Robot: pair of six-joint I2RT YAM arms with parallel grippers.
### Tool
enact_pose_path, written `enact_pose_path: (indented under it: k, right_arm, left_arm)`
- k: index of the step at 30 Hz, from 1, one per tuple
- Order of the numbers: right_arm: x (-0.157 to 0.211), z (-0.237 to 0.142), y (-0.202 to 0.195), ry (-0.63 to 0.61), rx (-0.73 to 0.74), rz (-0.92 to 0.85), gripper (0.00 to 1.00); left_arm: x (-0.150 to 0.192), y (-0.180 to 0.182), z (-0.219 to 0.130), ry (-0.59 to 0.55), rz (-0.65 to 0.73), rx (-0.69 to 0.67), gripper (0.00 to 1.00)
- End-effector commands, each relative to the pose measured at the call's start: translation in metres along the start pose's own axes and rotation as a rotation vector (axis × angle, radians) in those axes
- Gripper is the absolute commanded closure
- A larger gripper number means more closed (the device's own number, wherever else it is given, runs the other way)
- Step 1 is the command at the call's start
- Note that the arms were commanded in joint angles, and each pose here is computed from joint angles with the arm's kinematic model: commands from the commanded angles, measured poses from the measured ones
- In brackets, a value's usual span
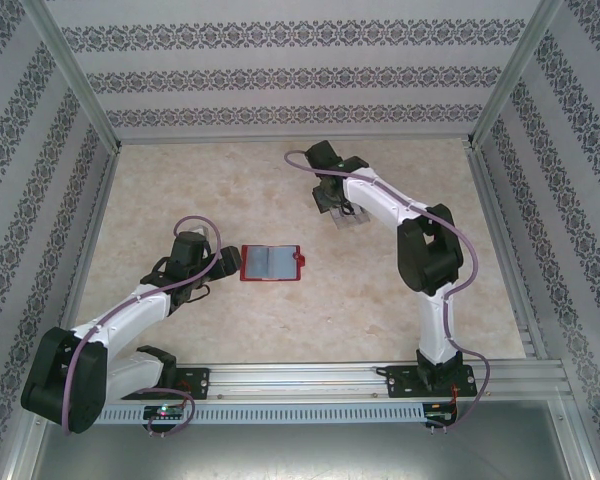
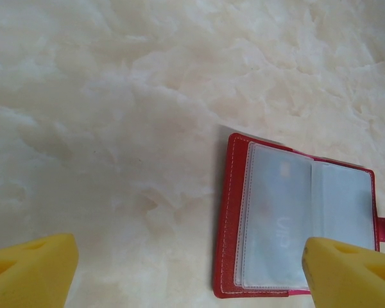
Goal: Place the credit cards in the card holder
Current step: Pick up the credit card from the storage box.
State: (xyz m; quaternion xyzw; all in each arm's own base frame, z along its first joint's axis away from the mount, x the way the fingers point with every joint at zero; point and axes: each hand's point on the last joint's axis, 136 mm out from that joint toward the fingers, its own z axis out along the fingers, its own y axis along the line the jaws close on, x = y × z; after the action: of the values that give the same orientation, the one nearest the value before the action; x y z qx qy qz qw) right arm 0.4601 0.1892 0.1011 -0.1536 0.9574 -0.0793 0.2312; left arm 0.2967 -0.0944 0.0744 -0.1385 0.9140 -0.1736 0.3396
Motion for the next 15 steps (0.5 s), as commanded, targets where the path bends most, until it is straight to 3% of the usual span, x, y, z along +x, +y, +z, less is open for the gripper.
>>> enact_pose_path:
  k: [1,12,15]
  right_arm:
    - [-0.002,-0.004,0.003,-0.001,-0.061,0.040,0.35]
    - [0.010,0.004,-0.014,0.051,0.057,-0.003,0.31]
    - [0.006,-0.007,-0.004,0.037,-0.023,0.033,0.31]
  left_arm:
    - [-0.003,0.004,0.000,-0.001,-0.004,-0.015,0.09]
    - [-0.002,-0.001,0.001,0.013,-0.009,0.007,0.08]
    - [-0.001,0.003,0.002,0.012,-0.007,-0.012,0.08]
